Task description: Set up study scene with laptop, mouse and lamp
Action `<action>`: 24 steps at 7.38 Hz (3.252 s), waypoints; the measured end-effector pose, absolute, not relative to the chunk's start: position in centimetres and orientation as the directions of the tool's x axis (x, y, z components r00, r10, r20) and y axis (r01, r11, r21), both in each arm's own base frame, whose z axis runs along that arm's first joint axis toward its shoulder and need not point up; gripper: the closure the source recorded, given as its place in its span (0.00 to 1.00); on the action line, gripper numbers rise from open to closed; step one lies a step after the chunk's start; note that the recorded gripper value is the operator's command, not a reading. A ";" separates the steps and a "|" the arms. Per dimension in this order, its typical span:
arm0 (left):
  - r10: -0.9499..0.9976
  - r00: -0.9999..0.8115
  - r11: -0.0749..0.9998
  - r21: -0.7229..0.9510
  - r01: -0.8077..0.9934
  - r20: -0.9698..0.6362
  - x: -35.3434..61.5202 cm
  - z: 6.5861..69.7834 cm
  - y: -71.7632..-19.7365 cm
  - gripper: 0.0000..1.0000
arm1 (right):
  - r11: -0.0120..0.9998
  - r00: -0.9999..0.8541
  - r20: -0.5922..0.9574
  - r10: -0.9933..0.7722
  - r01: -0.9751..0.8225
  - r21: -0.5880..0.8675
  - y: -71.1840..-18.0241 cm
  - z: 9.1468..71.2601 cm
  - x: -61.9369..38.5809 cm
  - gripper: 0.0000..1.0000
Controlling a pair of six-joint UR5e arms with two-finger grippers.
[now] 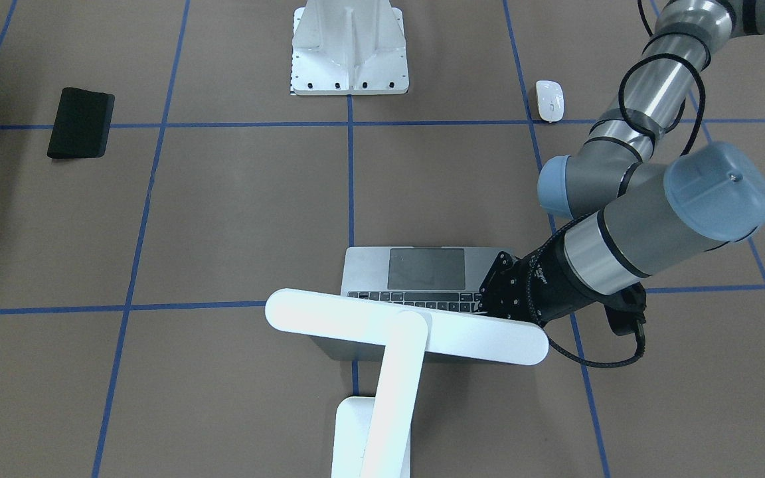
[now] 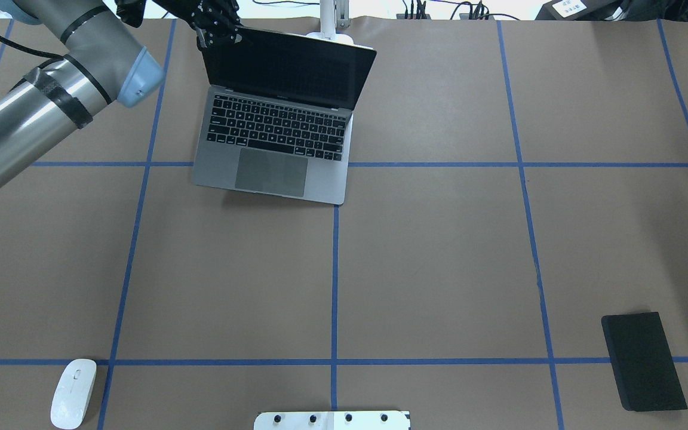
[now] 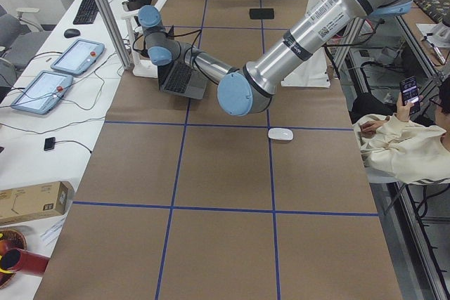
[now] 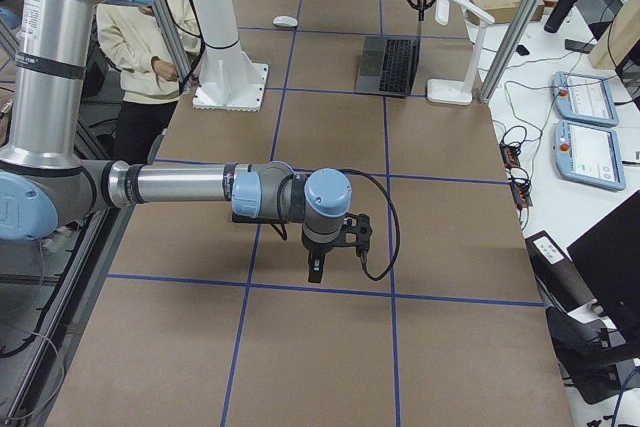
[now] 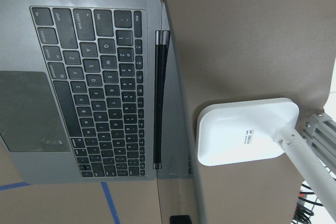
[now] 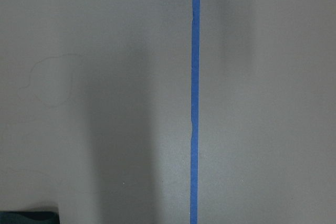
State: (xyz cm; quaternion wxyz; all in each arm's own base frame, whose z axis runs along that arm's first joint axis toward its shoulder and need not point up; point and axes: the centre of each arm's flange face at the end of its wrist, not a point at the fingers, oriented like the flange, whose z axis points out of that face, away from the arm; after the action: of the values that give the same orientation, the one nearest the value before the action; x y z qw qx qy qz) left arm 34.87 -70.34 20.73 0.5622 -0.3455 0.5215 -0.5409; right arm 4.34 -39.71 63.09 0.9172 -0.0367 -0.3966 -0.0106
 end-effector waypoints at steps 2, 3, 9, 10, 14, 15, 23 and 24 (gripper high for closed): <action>-0.954 -0.180 0.193 -0.951 0.241 -0.239 34.9 21.0 -70.6 0.44 | 0.997 0.685 0.729 0.012 0.049 -0.062 -39.7 63.2 4.3 0.00; -0.941 -0.202 0.224 -0.947 0.232 -0.272 34.8 21.4 -70.3 0.00 | 0.997 0.684 0.729 0.014 0.048 -0.064 -39.7 63.3 4.3 0.00; -0.833 -0.045 0.532 -0.820 0.212 -0.552 23.8 32.0 -67.2 0.00 | 0.995 0.685 0.728 0.028 0.049 -0.084 -40.0 62.9 4.3 0.00; -0.789 -0.017 0.600 -0.775 0.197 -0.615 18.9 34.0 -67.3 0.00 | 0.996 0.684 0.729 0.023 0.049 -0.077 -39.9 62.6 4.3 0.00; -0.568 0.030 0.809 -0.552 0.202 -0.822 8.3 40.1 -65.9 0.00 | 0.990 0.648 0.760 0.048 0.069 -0.121 -39.9 64.0 3.1 0.00; -0.503 0.056 0.851 -0.482 0.207 -0.863 6.5 44.2 -63.9 0.00 | 0.987 0.642 0.764 0.054 0.082 -0.139 -39.8 64.6 2.4 0.00; -0.343 0.283 0.835 -0.153 0.528 -0.896 -5.9 61.9 -59.3 0.00 | 0.982 0.689 0.721 0.073 0.075 -0.172 -39.8 65.3 2.2 0.00; -0.272 0.396 0.857 -0.033 0.514 -0.877 -6.6 63.4 -59.7 0.00 | 0.983 0.691 0.719 0.073 0.074 -0.171 -39.8 65.3 2.2 0.00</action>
State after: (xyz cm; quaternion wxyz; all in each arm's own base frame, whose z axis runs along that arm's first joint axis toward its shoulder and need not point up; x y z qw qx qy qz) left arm -6.56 -59.66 63.38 0.8266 0.1222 0.4952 -0.2378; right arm 2.18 -39.83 65.27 0.9147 -0.0935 -0.3932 -0.0005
